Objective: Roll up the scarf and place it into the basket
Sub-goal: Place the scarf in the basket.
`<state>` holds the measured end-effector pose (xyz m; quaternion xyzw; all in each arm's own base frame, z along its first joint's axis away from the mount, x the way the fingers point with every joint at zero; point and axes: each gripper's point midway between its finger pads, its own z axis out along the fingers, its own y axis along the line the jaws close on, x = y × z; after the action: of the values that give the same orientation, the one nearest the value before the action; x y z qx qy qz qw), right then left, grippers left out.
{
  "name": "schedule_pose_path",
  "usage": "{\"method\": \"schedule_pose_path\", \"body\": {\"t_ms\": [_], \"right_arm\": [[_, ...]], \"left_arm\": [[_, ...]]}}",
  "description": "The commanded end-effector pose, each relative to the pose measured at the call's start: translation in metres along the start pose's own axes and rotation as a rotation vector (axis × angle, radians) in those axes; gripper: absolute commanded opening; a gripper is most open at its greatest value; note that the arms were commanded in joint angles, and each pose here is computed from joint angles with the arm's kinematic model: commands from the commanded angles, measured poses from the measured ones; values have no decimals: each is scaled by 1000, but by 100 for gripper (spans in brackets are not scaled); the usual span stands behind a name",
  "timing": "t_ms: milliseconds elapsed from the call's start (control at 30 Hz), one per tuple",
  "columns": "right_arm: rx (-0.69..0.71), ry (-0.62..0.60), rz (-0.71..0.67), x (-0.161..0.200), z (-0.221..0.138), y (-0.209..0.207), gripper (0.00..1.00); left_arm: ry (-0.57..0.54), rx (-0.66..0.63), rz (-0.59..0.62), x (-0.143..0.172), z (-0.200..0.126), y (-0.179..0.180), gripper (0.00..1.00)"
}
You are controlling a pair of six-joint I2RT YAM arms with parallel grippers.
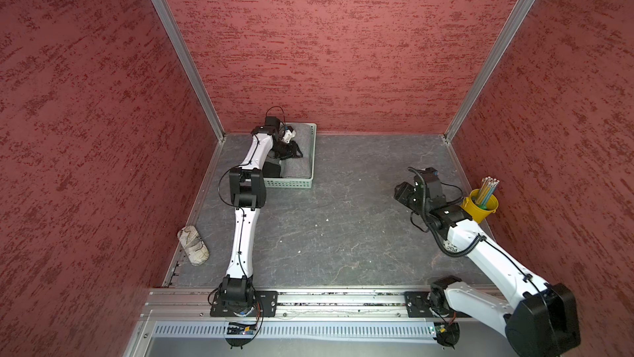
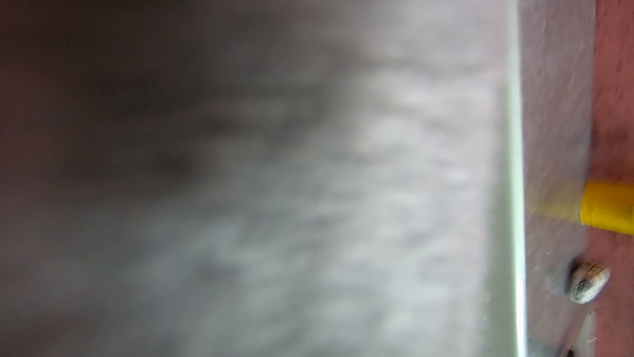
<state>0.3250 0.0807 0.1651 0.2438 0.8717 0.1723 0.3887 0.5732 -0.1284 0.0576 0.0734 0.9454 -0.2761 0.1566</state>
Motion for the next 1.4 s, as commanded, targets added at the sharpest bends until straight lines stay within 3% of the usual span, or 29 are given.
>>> {"method": "schedule_pose_path", "body": {"t_ms": [0,167,267,400,567,700,800,1033,1167,1267,1367], "right_arm": [[-38,-42,18,-16,-4,13,61],[-48,-65,12,-21,-8,16,62],[-57,-75,6,-24,-11,18,63],[-65,-73,-2,-24,-10,19,63],[-71,-71,-5,-21,-11,18,63],[-73,-96,-10,-24,-19,16,65],[-48,-135,-17,-28,-28,8,69],[22,-211,-55,-36,-41,-11,77],[72,-252,-68,-38,-45,-25,85],[98,-279,-81,-39,-47,-32,99],[137,-314,-99,-41,-48,-42,99]], "left_arm": [[49,-20,-29,13,14,4,65],[-45,-17,-16,-12,-19,-16,91],[-126,-39,-41,-31,-52,-24,100],[-223,-54,-100,-49,-85,-25,100],[-277,-33,-152,-56,-93,-27,100],[-292,-32,-137,-52,-98,-42,100],[-356,-62,-114,-48,-120,-56,99],[-512,-103,-105,-3,-190,-80,99],[-588,-170,-114,45,-222,-82,99],[-655,-240,-122,83,-242,-76,99],[-761,-310,-106,117,-259,-70,99]]}}
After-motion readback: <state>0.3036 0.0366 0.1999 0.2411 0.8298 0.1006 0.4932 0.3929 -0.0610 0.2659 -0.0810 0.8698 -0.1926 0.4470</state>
